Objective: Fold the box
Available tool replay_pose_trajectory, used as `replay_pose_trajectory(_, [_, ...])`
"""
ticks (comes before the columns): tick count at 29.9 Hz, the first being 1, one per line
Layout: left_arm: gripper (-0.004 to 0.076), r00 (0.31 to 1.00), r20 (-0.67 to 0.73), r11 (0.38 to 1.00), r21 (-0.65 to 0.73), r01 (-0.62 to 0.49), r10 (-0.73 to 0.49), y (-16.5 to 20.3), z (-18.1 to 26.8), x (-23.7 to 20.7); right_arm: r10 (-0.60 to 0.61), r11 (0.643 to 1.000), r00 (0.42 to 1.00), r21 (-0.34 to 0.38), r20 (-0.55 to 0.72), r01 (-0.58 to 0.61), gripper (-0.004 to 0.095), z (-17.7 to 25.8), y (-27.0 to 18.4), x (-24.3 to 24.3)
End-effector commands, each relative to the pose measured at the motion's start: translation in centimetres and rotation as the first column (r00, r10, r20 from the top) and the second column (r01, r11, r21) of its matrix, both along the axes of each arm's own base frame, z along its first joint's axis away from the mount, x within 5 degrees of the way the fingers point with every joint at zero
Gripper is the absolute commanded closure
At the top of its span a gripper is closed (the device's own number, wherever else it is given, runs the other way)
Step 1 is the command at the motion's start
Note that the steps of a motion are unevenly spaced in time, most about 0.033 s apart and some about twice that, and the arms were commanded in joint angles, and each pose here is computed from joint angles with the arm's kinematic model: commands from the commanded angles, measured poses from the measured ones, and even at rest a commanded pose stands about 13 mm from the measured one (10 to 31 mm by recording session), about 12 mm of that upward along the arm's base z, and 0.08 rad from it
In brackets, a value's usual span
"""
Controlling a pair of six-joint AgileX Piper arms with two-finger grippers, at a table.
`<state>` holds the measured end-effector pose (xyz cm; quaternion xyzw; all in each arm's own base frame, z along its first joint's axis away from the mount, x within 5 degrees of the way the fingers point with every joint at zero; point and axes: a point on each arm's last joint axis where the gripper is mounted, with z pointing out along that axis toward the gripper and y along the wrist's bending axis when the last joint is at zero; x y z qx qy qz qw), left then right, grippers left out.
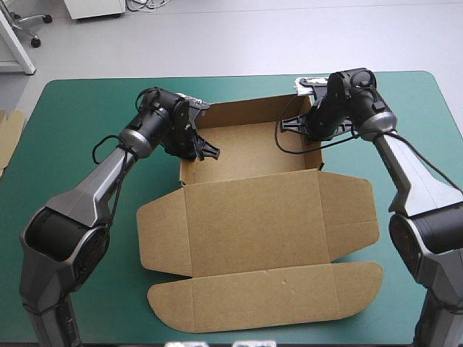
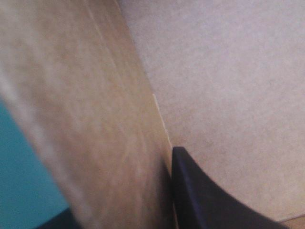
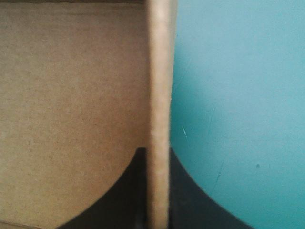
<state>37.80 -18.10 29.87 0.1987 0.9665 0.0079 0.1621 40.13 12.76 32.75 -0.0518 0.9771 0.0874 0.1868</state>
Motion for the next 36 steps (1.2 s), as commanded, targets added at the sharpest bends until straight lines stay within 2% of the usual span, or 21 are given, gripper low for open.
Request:
replay_pose_trajectory(1, [0.0653,0.998,0.059,0.990,0.141,0.006,-0.014,0.7,1.6,-0.4,0.009,0.999,0.999,0.045,0.047,-0.012,0.0917,2.6,-0.1,-0.8])
replay_pose_trajectory(6, [0.0738,0.996,0.084,0.985,0.171,-0.001,-0.014,1.0,1.5,0.1,0.013,1.000,0.998,0.023,0.056,-0.015,0.0917,2.4,-0.1,-0.5])
replay_pose_trajectory(9, [0.0738,0.995,0.104,0.982,0.186,-0.015,-0.005,1.7,1.6,0.5,0.018,1.000,0.999,-0.003,0.047,-0.018,0.0917,1.9,-0.3,-0.3])
replay_pose_trajectory(13, [0.0738,0.993,0.112,0.992,0.123,-0.041,0.027,2.5,1.5,1.2,0.064,0.998,0.997,-0.011,0.048,-0.064,0.0917,1.4,0.6,-0.2])
replay_pose_trajectory(17, [0.0738,0.991,0.121,0.994,0.084,-0.073,0.062,3.6,1.5,1.8,0.089,0.994,0.995,-0.075,0.053,-0.085,0.0917,0.7,1.5,0.0])
replay_pose_trajectory(24, [0.0738,0.984,0.122,0.991,-0.041,-0.126,0.130,5.1,1.4,2.9,0.090,0.993,0.996,-0.081,0.000,-0.090,0.0917,-0.9,1.7,0.5])
replay_pose_trajectory(36, [0.0738,0.987,-0.019,0.984,-0.073,-0.161,0.160,4.9,-3.9,5.0,0.120,0.984,0.991,-0.123,-0.055,-0.126,0.0917,-3.7,3.0,1.2])
